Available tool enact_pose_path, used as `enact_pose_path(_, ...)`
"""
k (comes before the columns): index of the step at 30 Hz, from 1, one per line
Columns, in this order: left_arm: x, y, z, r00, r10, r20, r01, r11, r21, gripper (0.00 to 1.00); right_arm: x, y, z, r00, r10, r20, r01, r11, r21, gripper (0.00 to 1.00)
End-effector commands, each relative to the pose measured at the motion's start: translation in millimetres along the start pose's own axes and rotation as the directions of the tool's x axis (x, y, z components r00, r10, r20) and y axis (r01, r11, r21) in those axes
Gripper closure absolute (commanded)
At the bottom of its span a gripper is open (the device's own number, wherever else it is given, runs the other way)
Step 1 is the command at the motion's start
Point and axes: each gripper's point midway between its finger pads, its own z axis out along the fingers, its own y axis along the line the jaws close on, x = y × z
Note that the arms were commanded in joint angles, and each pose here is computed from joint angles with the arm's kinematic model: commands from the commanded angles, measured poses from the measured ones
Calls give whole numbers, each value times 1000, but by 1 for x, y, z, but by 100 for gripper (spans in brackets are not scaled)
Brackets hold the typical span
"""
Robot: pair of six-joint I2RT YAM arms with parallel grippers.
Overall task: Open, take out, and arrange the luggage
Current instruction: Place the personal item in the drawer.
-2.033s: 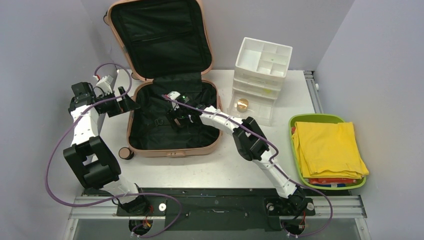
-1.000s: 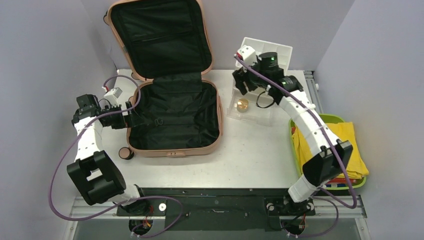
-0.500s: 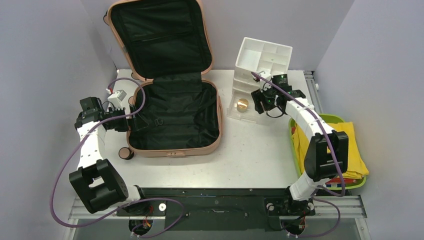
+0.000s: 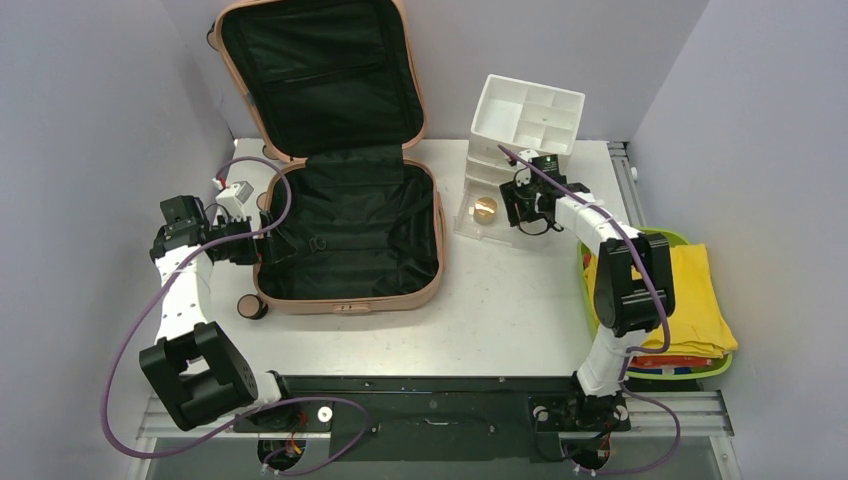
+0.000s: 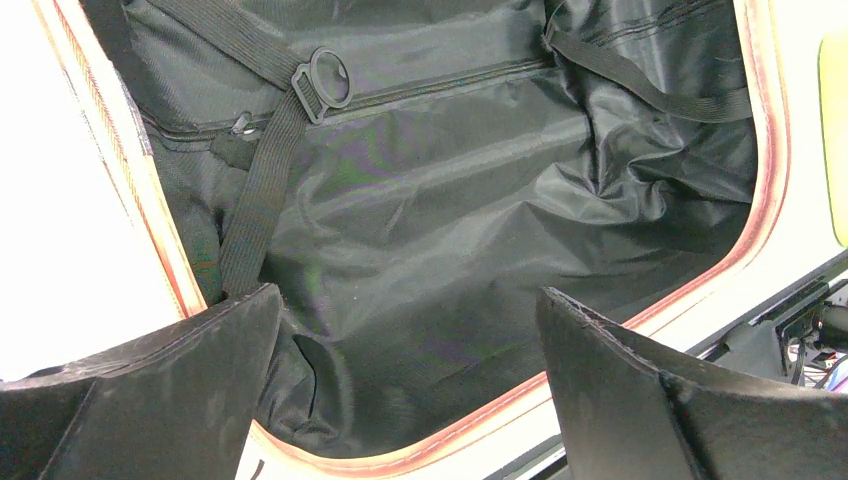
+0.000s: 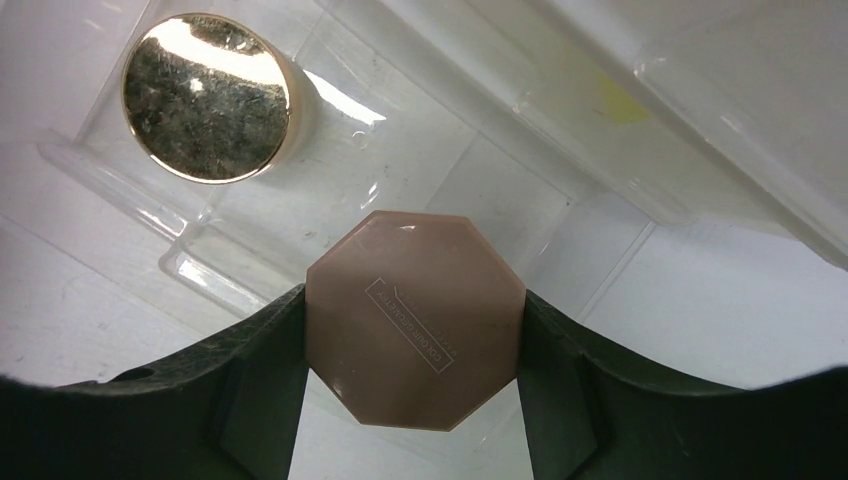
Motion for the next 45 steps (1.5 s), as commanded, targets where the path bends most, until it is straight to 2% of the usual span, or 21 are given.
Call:
enact_pose_path(1, -10, -4, -3, 998, 42, 39, -42, 999, -2, 4, -19, -5, 5, 997, 35, 72, -40, 998, 58, 61)
enact_pose_path(7, -8, -2, -1, 999, 34, 36, -34, 999, -3, 4, -7, 1, 24, 999, 47, 23, -48, 997, 63, 57)
enact_pose_path(10, -8, -1, -1, 999, 35, 36, -35, 999, -3, 4, -2, 0, 29, 999, 44, -12, -43, 996, 76, 51)
enact_pose_path(14, -9, -1, -1, 999, 37, 36, -37, 999, -5, 4, -3, 0, 29, 999, 38, -11, -37, 995, 90, 36)
enact_pose_path(15, -8, -1, -1, 999, 38, 35, -38, 999, -5, 4, -3, 0, 28, 999, 35, -11, -33, 995, 90, 28)
enact_pose_path(17, -8, -2, -1, 999, 41, 35, -41, 999, -4, 4, -5, -6, 23, 1000, 27, -8, -26, 992, 120, 20)
enact_pose_path(24, -9, -2, -3, 998, 52, 36, -52, 999, -6, 4, -34, -12, -30, 993, -97, 63, 89, 988, 128, 16)
enact_pose_path(28, -10, -4, -4, 998, 60, 37, -60, 998, -5, 4, -38, 6, -65, 952, -284, 110, 280, 959, 51, 16)
enact_pose_path(32, -10, -4, -4, 998, 58, 36, -58, 998, 1, 4, -28, 25, -91, 859, -485, 164, 493, 870, -11, 26)
enact_pose_path(35, -10, -5, -4, 998, 59, 35, -59, 998, 0, 4, -10, 46, -97, 738, -647, 195, 671, 735, -102, 40)
enact_pose_path(37, -11, -4, -5, 998, 60, 35, -60, 998, -2, 4, 7, 55, -93, 653, -732, 193, 757, 636, -149, 54)
enact_pose_path(38, -11, -4, -5, 998, 61, 35, -61, 998, -4, 4, 15, 60, -90, 621, -760, 191, 783, 598, -170, 65)
enact_pose_path(39, -11, -5, -5, 998, 61, 34, -61, 998, -4, 4, 22, 61, -85, 571, -800, 185, 820, 541, -188, 69)
enact_pose_path(40, -11, -4, -6, 997, 63, 34, -63, 998, -7, 4, 28, 65, -81, 539, -824, 177, 839, 505, -202, 78)
enact_pose_path(42, -11, -4, -6, 997, 66, 32, -65, 998, -14, 4, 37, 68, -71, 469, -868, 160, 875, 432, -218, 87)
enact_pose_path(45, -14, -3, -8, 997, 72, 33, -72, 997, -22, 4, 42, 75, -49, 383, -913, 144, 913, 350, -209, 91)
